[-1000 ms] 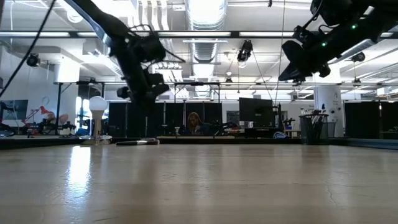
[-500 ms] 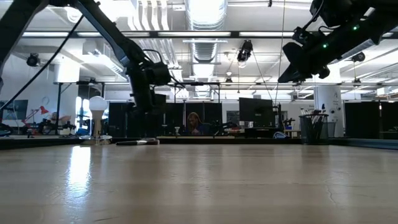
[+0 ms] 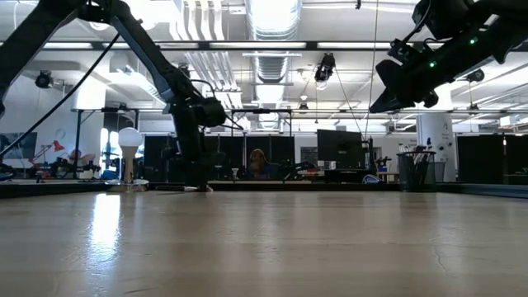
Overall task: Put items in baskets/containers
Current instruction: Put the highlighter brush into the mesh organizer
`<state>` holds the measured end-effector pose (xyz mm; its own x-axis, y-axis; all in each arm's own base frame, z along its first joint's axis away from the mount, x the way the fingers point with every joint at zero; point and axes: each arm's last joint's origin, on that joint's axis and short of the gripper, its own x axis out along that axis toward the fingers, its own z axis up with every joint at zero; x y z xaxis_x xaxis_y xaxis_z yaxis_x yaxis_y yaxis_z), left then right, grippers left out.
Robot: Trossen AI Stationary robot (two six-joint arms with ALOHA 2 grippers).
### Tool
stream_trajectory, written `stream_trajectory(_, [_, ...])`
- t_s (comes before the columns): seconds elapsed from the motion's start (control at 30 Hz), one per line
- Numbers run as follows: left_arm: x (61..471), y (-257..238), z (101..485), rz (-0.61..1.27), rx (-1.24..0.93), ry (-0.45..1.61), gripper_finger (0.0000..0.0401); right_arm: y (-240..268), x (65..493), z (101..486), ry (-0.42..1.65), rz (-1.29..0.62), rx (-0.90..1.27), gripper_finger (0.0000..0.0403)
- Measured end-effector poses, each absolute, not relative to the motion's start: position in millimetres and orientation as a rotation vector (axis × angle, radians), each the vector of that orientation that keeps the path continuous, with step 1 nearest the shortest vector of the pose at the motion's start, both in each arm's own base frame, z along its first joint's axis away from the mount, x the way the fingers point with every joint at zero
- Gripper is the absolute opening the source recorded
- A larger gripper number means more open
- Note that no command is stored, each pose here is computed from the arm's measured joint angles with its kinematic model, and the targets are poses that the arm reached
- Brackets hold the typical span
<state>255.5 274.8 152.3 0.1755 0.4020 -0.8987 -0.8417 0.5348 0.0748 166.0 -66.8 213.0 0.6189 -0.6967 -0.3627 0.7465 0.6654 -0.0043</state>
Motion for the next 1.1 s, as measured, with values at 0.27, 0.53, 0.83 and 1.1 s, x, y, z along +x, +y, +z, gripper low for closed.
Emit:
stream_trajectory(0.27, [258,276,143,0.882,-0.491,1.081,0.0121,-67,166,213,0.346,-0.832,0.153,0.0008])
stream_trajectory(0.53, [258,275,154,0.864,-0.471,1.033,0.0013,-67,167,214,0.335,-0.829,0.152,0.0008])
stream_trajectory(0.83, [256,244,196,0.828,-0.442,0.809,0.0002,-62,168,214,0.338,-0.803,0.146,0.0008])
stream_trajectory(1.1, [247,175,216,0.601,-0.461,0.364,0.0001,-49,173,210,0.318,-0.666,0.155,0.0008])
